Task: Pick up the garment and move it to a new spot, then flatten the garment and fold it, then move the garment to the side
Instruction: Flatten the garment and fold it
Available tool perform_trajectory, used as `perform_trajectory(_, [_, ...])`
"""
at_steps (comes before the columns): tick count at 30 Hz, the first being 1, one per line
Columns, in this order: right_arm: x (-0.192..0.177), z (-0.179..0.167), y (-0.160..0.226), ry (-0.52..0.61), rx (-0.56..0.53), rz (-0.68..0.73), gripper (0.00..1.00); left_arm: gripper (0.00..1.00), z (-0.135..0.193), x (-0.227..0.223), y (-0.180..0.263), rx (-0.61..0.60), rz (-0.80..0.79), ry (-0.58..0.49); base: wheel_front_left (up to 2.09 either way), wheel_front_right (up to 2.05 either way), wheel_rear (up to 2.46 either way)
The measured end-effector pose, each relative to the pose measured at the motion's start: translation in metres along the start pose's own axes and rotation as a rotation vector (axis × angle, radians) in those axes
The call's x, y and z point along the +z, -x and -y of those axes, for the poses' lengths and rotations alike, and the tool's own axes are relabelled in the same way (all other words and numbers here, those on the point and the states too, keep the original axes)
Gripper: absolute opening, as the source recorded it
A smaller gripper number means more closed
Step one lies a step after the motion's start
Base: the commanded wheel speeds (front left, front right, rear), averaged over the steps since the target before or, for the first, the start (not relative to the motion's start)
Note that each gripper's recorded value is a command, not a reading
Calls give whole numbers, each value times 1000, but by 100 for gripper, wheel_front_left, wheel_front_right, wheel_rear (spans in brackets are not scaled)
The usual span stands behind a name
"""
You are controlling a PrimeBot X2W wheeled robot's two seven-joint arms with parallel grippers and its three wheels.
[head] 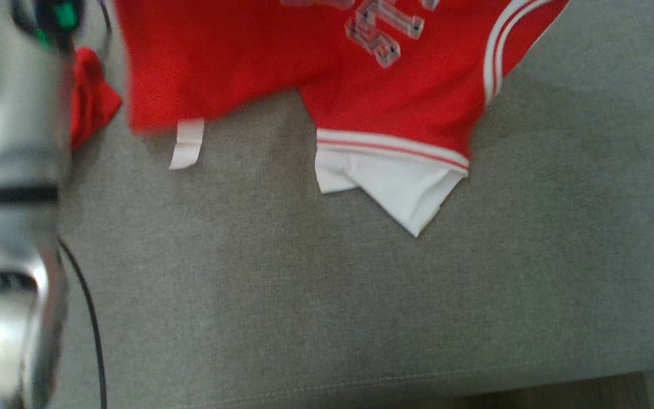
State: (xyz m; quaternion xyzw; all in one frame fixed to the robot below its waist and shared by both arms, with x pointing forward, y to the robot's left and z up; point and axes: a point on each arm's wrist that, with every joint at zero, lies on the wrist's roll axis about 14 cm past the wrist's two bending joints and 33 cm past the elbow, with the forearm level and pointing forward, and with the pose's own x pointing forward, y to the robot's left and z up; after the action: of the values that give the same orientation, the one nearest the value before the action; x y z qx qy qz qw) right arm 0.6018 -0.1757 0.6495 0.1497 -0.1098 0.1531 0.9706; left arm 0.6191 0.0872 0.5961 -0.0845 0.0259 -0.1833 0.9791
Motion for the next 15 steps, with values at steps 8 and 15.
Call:
perform_trajectory(8, [76,-2,-70,41,48,191,0,0,-6,86,-61,7,205,16,0,0,0])
perform_trajectory(15, [148,-27,-83,138,109,304,0,0,1,144,-68,12,291,39,0,0,0])
